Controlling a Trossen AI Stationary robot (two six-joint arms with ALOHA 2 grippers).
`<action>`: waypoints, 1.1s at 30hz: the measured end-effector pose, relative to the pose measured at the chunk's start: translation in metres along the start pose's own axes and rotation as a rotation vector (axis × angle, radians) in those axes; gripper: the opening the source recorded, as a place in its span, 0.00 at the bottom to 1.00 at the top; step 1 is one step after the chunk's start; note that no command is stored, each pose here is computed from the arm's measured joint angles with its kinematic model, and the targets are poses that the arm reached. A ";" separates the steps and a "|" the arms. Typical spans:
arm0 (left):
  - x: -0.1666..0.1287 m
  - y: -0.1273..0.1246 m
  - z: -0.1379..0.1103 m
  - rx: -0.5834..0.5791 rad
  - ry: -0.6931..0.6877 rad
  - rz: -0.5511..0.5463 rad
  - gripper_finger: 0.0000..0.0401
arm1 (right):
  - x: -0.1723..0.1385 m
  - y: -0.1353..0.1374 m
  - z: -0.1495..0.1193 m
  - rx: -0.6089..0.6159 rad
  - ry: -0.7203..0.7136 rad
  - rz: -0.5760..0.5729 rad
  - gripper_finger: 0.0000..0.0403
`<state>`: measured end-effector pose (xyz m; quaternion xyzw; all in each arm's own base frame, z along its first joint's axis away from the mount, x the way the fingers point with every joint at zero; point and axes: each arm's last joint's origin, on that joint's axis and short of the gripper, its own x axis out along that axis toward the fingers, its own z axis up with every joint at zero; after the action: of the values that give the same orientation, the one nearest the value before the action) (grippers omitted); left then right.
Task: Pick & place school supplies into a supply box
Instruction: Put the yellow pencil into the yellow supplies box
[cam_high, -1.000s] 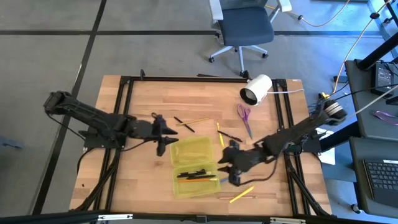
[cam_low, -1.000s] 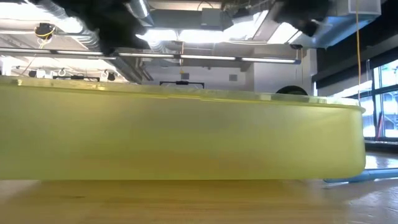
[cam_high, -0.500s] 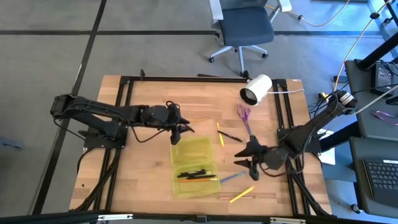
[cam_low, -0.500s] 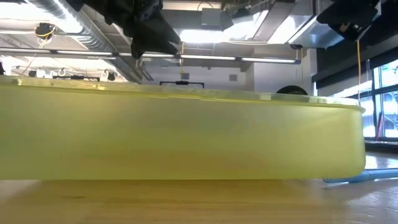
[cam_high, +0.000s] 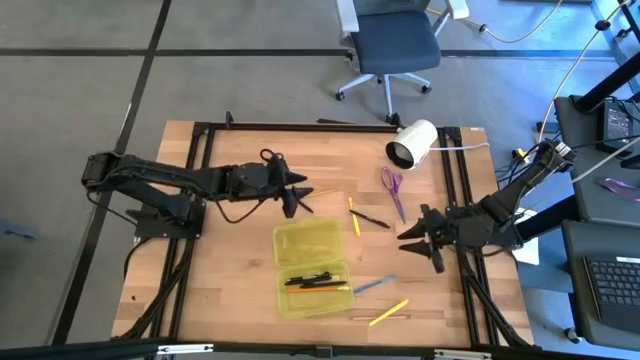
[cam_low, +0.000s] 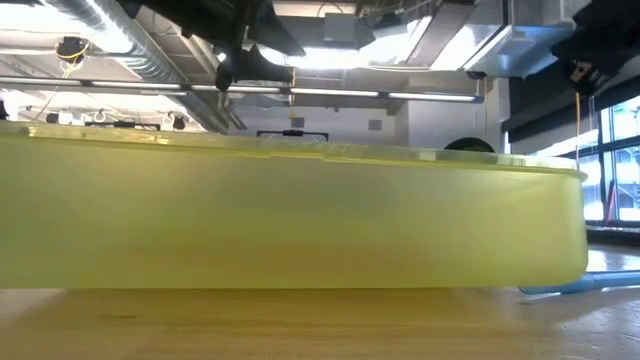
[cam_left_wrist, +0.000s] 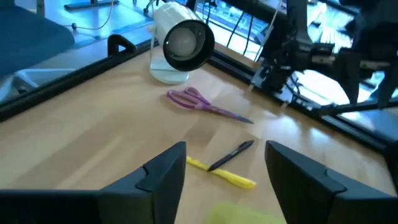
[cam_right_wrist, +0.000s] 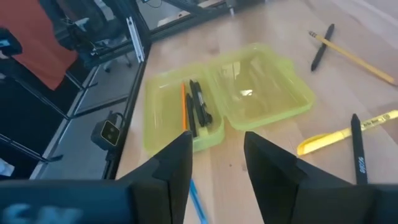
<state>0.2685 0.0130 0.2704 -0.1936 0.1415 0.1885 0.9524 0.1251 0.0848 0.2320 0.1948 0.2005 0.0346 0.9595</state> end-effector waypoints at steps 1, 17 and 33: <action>0.000 0.001 0.000 0.024 -0.001 0.004 0.54 | -0.001 -0.002 -0.002 0.002 -0.002 0.002 0.37; 0.004 0.010 0.001 0.147 0.038 -0.015 0.77 | -0.001 -0.016 -0.007 0.009 -0.040 -0.079 0.37; 0.056 0.052 0.038 0.047 0.417 0.166 0.76 | 0.003 -0.029 -0.001 0.005 -0.073 -0.195 0.37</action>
<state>0.3046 0.0907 0.2682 -0.1938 0.3551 0.2187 0.8880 0.1275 0.0587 0.2188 0.1777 0.1834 -0.0666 0.9645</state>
